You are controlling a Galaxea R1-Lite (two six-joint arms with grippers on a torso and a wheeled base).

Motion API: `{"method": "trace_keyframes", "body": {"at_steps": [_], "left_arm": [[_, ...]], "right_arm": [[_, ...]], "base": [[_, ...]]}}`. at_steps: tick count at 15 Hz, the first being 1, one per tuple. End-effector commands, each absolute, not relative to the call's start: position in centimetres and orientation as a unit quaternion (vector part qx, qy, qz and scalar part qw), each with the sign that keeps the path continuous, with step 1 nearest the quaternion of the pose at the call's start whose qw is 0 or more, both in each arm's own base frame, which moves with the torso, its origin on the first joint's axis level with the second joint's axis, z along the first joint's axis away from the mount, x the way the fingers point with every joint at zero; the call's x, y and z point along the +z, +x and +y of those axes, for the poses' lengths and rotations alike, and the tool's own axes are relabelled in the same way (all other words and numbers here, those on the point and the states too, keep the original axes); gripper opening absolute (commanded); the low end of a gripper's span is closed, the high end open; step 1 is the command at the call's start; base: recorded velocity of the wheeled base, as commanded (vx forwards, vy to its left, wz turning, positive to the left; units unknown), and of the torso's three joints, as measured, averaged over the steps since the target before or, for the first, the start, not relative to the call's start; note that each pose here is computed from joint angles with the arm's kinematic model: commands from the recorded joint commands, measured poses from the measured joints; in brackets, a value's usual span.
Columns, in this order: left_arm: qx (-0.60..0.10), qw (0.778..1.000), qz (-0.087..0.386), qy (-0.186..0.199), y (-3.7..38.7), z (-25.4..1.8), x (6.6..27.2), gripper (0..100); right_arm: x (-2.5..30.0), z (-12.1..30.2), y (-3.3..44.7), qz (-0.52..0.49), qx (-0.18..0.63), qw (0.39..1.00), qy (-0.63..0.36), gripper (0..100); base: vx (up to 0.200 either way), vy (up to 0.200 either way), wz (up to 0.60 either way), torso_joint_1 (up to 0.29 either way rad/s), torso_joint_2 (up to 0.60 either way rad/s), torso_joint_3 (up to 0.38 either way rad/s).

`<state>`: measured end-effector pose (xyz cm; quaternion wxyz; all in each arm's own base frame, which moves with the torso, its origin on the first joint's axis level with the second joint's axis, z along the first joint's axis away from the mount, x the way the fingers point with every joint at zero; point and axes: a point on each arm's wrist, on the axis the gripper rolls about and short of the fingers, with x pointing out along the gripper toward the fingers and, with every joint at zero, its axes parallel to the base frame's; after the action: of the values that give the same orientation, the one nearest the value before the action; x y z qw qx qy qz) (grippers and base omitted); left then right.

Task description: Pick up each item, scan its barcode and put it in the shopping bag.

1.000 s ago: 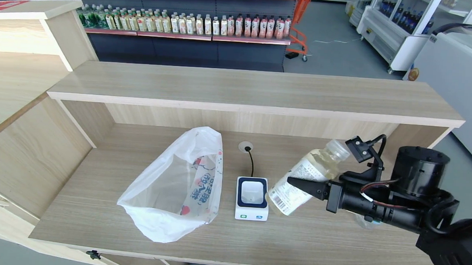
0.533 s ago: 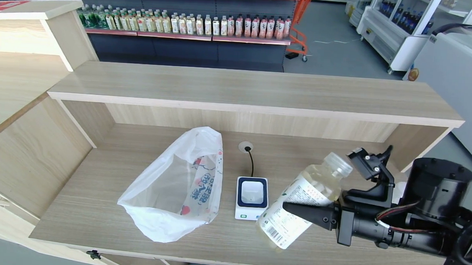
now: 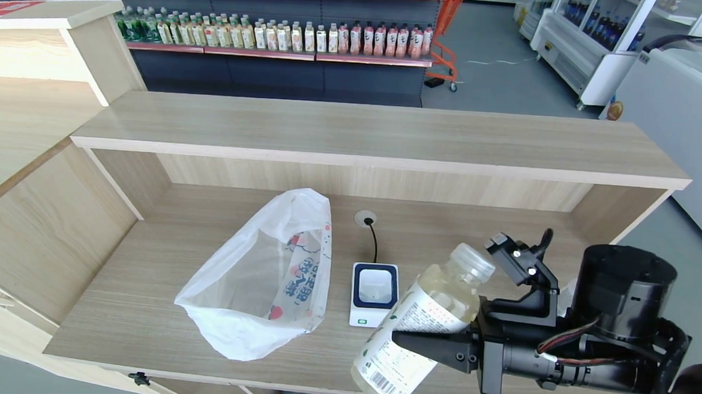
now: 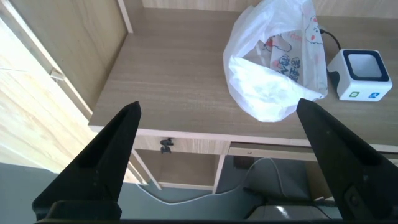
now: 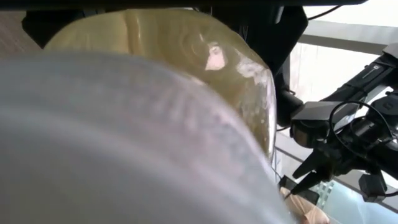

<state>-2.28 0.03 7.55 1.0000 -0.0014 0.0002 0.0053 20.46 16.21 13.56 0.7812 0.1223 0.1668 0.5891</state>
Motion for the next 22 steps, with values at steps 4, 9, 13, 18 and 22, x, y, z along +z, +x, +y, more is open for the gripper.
{"method": "trace_keyframes", "body": {"at_steps": [4,9,13,18,22], "left_arm": [[0.005,1.000,0.000,-0.002,-2.28,0.03,7.55,100],[0.006,1.000,0.000,-0.002,-2.28,0.03,7.55,100],[0.006,1.000,0.000,-0.002,-2.28,0.03,7.55,100],[0.005,1.000,0.000,-0.002,-2.28,0.03,7.55,100],[0.005,1.000,0.000,-0.002,-2.28,0.03,7.55,100]], "right_arm": [[13.04,17.11,19.97,0.181,0.602,0.768,0.120,0],[12.80,17.27,19.98,0.186,0.603,0.767,0.120,0],[12.72,17.29,20.08,0.186,0.602,0.767,0.119,0],[12.61,17.10,20.25,0.186,0.595,0.772,0.120,0],[13.04,16.88,20.38,0.162,0.587,0.787,0.103,0]], "base": [[0.000,0.000,0.00,0.000,0.00,0.000],[0.000,0.000,0.00,0.000,0.00,0.000],[0.000,0.000,0.00,0.000,0.00,0.000],[0.000,0.000,0.00,0.000,0.00,0.000],[0.000,0.000,0.00,0.000,0.00,0.000]]}}
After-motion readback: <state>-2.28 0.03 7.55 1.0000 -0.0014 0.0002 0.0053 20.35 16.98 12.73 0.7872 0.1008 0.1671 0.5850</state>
